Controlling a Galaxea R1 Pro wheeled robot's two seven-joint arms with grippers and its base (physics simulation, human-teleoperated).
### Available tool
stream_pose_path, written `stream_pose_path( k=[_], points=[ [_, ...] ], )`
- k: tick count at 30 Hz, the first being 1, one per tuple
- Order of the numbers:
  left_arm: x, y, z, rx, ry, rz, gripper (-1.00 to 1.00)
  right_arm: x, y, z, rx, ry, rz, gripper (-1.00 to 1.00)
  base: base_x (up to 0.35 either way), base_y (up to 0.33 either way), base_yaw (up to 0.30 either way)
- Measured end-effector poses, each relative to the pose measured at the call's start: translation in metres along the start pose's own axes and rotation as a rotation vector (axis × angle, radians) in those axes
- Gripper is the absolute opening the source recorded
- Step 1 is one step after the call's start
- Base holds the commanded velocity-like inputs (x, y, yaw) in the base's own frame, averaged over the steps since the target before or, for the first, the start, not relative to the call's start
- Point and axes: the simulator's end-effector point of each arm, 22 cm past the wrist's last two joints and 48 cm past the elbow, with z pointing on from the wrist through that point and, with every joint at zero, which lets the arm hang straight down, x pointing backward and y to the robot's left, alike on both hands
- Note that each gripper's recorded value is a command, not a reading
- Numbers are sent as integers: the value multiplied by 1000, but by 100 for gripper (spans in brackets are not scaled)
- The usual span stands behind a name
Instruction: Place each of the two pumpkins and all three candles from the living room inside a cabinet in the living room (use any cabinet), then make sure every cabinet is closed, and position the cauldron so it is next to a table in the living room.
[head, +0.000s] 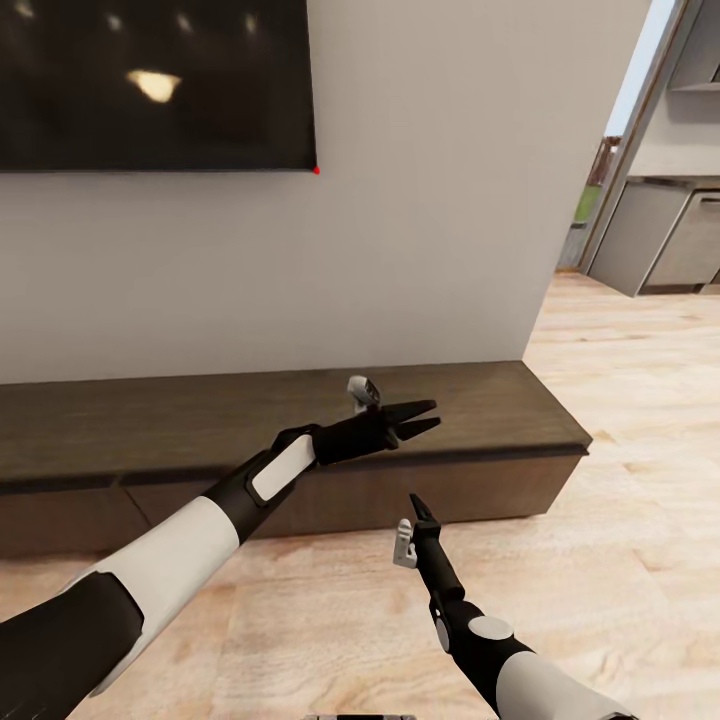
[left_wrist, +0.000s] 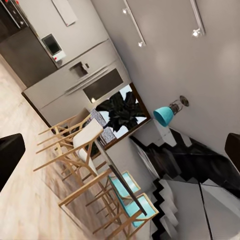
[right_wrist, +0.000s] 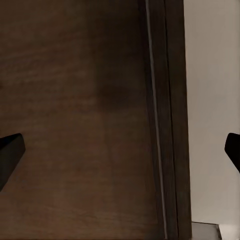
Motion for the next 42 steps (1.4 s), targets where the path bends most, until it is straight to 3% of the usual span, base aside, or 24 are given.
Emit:
stream_pose_path(
  k=[9, 15, 19, 42],
  points=[
    [10, 18, -5, -5, 3, -21, 100, 3, 22, 0, -20, 5, 5, 100, 0, 0, 0],
    [12, 25, -7, -7, 3, -32, 100, 4, -1, 0, 101, 12, 1, 100, 0, 0, 0],
    [12, 26, -8, -9, 3, -32, 100, -1, -7, 0, 132, 9, 6, 100, 0, 0, 0],
    [8, 36, -21, -44, -9, -20, 100, -4, -3, -2, 124, 4, 6, 100, 31, -33, 0]
  ],
)
